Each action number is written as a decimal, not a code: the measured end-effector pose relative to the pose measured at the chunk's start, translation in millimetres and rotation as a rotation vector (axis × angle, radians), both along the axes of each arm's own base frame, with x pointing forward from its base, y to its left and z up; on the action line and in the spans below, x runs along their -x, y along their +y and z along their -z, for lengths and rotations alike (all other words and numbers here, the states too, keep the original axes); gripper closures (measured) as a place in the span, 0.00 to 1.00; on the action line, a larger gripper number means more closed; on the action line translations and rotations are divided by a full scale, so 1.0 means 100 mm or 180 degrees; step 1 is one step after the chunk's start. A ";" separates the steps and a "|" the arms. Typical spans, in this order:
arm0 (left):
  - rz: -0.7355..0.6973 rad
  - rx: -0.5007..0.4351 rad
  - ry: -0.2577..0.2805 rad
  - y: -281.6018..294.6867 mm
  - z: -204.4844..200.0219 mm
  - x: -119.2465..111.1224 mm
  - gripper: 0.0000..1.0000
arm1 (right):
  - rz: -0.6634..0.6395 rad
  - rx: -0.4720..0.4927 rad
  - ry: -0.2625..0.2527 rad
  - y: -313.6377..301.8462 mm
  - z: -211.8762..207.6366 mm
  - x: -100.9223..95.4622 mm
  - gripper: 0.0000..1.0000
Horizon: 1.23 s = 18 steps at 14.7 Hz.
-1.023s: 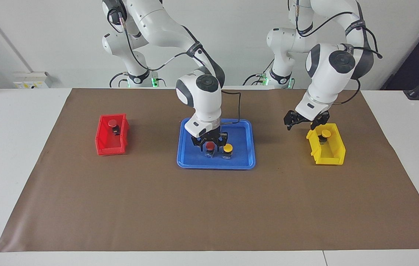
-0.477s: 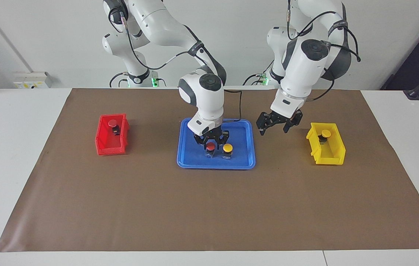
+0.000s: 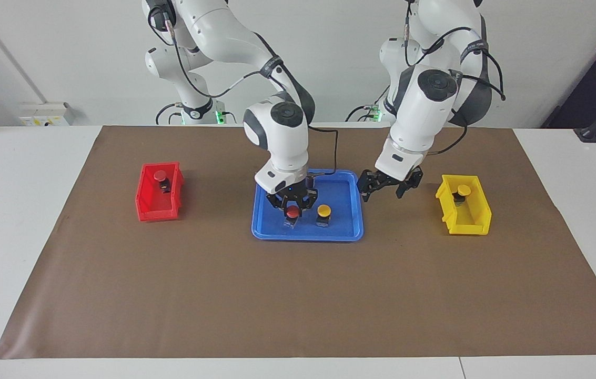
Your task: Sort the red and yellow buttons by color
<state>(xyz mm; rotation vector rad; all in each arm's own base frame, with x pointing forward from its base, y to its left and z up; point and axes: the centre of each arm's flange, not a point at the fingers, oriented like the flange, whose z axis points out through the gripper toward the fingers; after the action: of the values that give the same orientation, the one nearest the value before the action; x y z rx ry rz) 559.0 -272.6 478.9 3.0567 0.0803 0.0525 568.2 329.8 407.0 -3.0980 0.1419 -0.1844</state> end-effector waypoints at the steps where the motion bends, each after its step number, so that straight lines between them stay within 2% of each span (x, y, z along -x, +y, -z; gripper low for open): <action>1: 0.0022 -0.0007 0.0032 -0.06 0.06 0.01 0.00 | -0.0046 0.0037 0.0015 -0.21 -0.25 -0.01 0.59; 4: 0.0067 -0.0038 0.0101 -0.44 0.37 0.11 0.00 | -0.0212 0.0177 0.0133 -0.99 -0.95 0.13 0.59; 6: 0.0101 -0.0052 0.0123 -0.67 0.51 0.19 0.00 | -0.0403 0.0236 0.0164 -1.60 -1.12 0.35 0.59; 9: 0.0128 -0.0059 0.0134 -0.97 0.63 0.34 0.00 | -0.0690 0.0142 0.0165 -2.59 -0.93 0.67 0.59; 12: 0.0097 -0.0064 0.0135 -1.21 0.85 0.43 0.00 | -0.0789 -0.0011 0.0183 -3.46 -0.66 0.77 0.59; 15: 0.0065 -0.0077 0.0139 -1.28 1.11 0.40 0.00 | -0.0935 -0.0148 0.0236 -3.87 -0.36 0.78 0.59; 18: 0.0026 -0.0072 0.0128 -1.29 1.19 0.38 0.00 | -0.1011 -0.0150 0.0275 -3.89 -0.04 0.79 0.59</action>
<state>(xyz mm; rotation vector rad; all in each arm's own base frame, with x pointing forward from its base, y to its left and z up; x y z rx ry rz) 521.4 -401.5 359.4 3.0810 0.0704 -0.0087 489.2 -58.8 410.8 -3.0266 -0.3368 -0.0362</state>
